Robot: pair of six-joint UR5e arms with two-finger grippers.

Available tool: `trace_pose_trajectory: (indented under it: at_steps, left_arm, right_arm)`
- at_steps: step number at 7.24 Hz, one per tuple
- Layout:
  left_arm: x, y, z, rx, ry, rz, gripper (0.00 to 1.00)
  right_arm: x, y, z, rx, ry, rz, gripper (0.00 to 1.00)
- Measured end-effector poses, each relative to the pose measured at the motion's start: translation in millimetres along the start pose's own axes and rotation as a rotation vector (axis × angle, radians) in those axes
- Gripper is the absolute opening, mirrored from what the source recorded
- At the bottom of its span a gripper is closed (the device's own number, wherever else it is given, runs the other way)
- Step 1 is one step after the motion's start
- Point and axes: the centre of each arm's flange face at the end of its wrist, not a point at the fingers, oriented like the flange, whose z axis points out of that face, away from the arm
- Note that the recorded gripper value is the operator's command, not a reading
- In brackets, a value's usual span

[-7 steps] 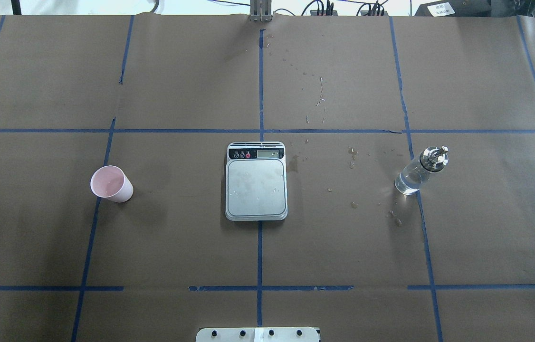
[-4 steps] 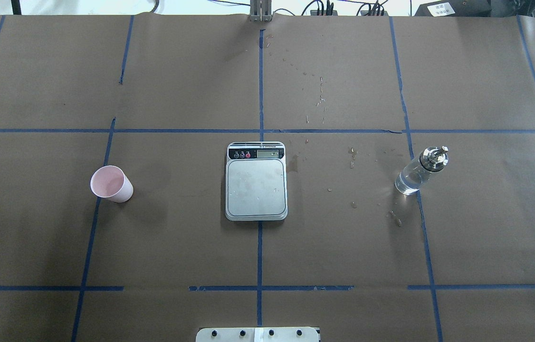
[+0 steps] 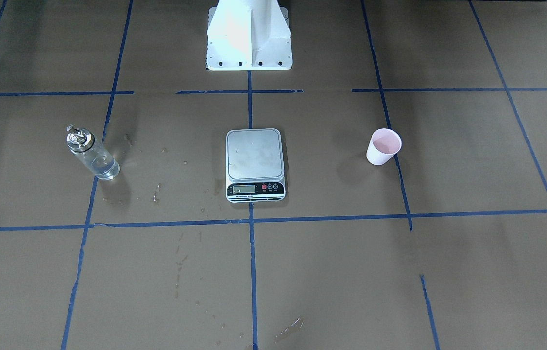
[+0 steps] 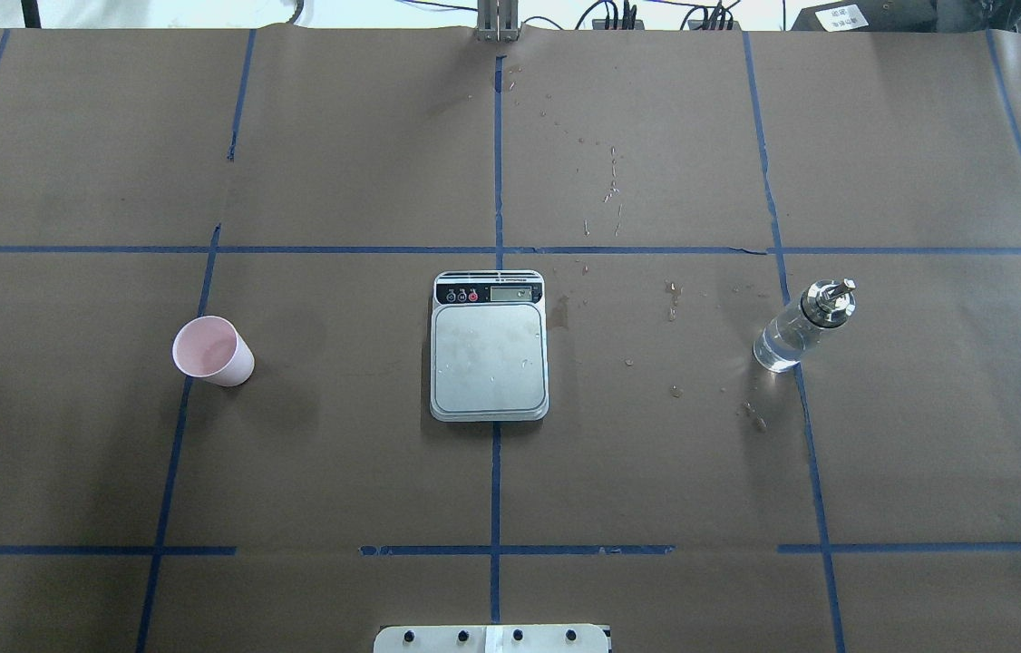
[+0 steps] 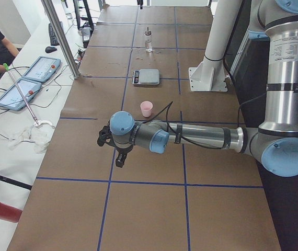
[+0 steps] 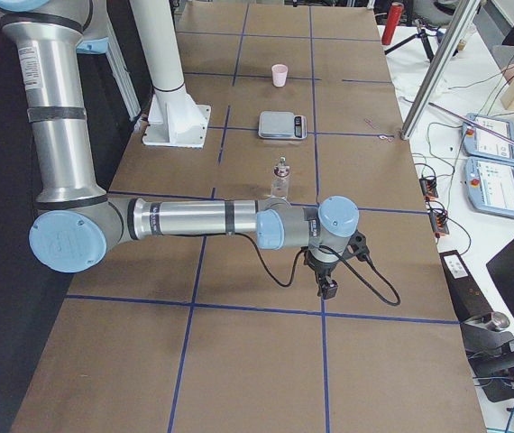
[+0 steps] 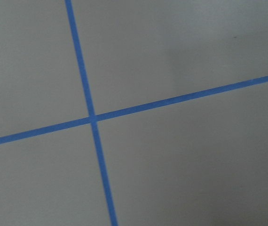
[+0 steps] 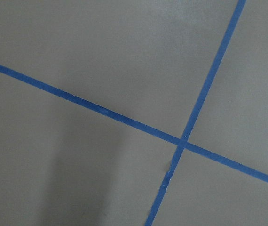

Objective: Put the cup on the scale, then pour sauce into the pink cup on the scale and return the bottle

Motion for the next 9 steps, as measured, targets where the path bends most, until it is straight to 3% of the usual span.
trace_pose_trajectory:
  at_steps: [3, 5, 6, 9]
  left_arm:
    - [150, -8, 34, -0.029, 0.050, -0.099, 0.99]
    - [229, 3, 65, -0.104, 0.091, -0.162, 0.96]
    - [259, 4, 82, -0.129, 0.093, -0.190, 0.96]
    - [296, -2, 125, -0.131, 0.039, -0.213, 0.96]
  right_arm:
    - [-6, 10, -3, 0.023, 0.003, -0.023, 1.00]
    - [-11, 15, -4, 0.032, -0.030, -0.003, 1.00]
    - [-13, 18, -3, 0.035, -0.051, 0.011, 1.00]
    - [-16, 21, -2, 0.038, -0.070, 0.024, 1.00]
